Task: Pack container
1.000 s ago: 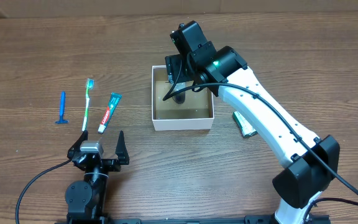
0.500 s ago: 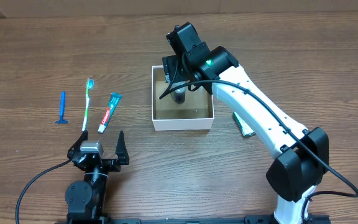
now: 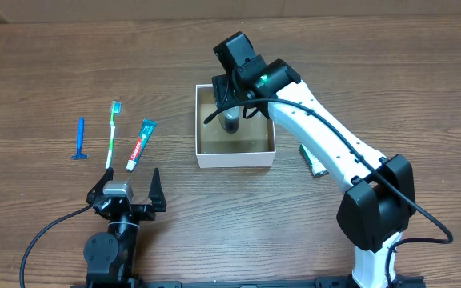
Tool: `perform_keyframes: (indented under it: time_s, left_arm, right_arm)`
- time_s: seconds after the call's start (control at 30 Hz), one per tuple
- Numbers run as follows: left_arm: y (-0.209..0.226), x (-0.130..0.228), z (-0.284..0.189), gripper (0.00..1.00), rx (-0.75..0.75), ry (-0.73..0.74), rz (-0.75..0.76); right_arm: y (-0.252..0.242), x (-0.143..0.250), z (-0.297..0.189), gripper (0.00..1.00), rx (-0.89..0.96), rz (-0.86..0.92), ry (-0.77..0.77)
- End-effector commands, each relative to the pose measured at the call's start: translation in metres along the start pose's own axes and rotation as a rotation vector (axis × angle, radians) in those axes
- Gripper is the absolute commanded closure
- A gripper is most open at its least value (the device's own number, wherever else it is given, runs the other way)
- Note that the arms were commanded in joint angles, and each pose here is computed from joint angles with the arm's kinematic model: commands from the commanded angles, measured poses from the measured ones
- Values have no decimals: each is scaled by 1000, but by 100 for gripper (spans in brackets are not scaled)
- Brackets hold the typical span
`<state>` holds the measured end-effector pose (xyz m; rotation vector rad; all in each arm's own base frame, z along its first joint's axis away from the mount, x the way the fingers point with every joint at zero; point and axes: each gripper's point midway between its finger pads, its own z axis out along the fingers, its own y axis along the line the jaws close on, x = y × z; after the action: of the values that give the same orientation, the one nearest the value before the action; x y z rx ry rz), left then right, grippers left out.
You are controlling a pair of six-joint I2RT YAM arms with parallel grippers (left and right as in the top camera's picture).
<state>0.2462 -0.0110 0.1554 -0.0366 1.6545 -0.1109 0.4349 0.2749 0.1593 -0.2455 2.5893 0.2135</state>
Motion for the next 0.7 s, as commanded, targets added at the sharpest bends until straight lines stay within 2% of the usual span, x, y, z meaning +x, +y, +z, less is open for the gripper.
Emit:
perform_keyframes:
  time_s: [0.0,0.2,0.67]
  left_arm:
    - [4,-1,0,0,-19,-7,22]
    - [4,-1,0,0,-19,-7,22]
    - [4,-1,0,0,-19,-7,22]
  right_arm:
    - [2,-28,-46,36,-45,27,-106]
    - [-8,-32,-73,54,-45,48,-130]
    - [-40,7,-41,87,30,94,4]
